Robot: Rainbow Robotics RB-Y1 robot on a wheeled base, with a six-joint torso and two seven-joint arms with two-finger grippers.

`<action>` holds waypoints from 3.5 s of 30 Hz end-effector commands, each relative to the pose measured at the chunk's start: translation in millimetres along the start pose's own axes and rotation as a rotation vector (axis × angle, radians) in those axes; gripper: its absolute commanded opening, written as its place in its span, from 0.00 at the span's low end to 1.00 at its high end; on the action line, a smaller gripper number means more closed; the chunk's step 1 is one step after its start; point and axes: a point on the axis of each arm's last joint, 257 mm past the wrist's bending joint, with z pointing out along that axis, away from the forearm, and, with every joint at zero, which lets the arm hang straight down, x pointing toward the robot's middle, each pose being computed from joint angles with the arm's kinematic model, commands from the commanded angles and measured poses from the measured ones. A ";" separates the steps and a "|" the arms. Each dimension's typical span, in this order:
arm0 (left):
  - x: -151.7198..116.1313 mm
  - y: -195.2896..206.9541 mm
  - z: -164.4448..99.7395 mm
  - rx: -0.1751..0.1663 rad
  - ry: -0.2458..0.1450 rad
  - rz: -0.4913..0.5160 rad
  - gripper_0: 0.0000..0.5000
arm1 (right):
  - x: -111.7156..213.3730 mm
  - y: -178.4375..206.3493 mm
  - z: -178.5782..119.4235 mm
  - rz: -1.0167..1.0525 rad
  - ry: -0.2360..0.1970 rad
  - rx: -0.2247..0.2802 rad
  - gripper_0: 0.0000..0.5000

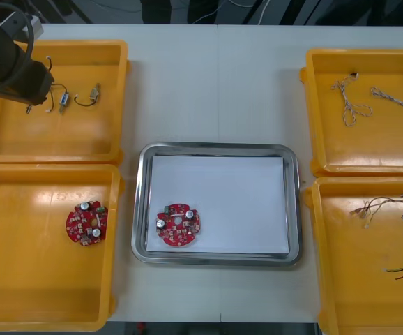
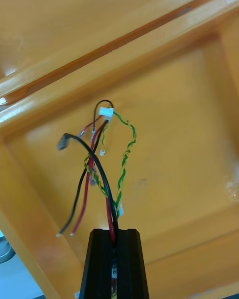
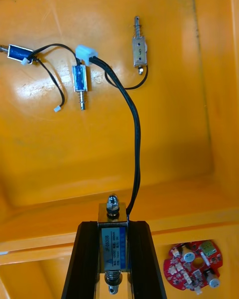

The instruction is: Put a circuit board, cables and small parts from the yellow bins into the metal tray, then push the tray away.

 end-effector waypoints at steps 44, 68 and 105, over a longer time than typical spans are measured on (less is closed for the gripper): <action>-8.8 -94.5 -9.1 0.093 -0.077 -0.123 0.00 | -20.1 8.5 -59.5 -0.262 0.018 -0.017 0.00; -9.5 -94.2 -10.5 0.102 -0.079 -0.128 0.00 | -17.8 90.2 -61.2 -0.502 0.017 -0.164 0.00; -11.1 -91.4 -12.2 0.106 -0.084 -0.143 0.00 | 59.4 231.8 -18.9 -1.544 -0.050 -0.316 0.00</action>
